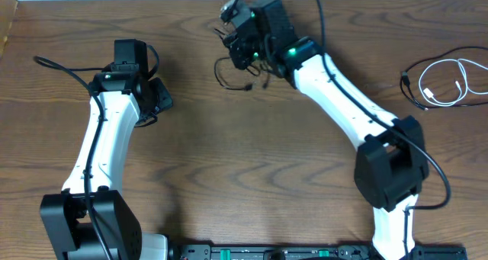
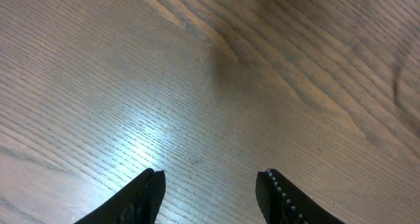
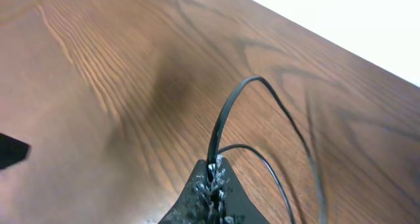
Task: Untangle cables
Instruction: 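Lift the black cable and carry it toward the top right, then lay the black cable at the top right and open the right gripper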
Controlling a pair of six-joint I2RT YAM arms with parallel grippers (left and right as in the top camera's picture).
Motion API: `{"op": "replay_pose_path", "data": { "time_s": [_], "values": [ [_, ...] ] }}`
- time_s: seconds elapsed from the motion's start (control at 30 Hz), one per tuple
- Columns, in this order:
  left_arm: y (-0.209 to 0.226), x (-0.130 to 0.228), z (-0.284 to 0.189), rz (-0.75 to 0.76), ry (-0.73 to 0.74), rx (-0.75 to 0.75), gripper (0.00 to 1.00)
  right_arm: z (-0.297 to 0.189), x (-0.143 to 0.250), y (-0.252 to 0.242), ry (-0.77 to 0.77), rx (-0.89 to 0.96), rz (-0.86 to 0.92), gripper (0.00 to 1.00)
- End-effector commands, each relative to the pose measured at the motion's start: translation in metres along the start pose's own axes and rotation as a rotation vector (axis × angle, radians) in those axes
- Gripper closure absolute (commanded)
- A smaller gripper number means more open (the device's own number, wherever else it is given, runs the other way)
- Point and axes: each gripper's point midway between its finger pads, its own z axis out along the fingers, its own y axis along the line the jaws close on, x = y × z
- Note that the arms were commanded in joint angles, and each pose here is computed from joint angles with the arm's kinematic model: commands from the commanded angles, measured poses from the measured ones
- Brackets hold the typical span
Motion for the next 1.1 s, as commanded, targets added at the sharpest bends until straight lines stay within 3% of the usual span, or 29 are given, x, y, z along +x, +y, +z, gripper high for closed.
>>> {"op": "replay_pose_path", "data": {
  "time_s": [0.0, 0.27, 0.43, 0.77, 1.07],
  "values": [
    [0.001, -0.002, -0.006, -0.014, -0.015, 0.004, 0.50, -0.032, -0.028, -0.012, -0.070, -0.007, 0.101, 0.99],
    [0.001, -0.002, -0.006, -0.014, -0.015, 0.004, 0.50, -0.127, -0.095, -0.074, -0.317, 0.072, 0.250, 0.99],
    [0.001, -0.002, -0.006, -0.014, -0.016, 0.005, 0.50, -0.181, -0.104, -0.129, -0.403, 0.166, 0.369, 0.99],
    [0.001, -0.002, -0.006, -0.014, -0.016, 0.005, 0.50, -0.265, -0.073, -0.244, -0.496, 0.370, 0.572, 0.99],
    [0.001, -0.002, -0.006, -0.014, -0.016, 0.005, 0.50, -0.315, 0.002, -0.303, -0.391, 0.551, 0.774, 0.99]
  ]
}}
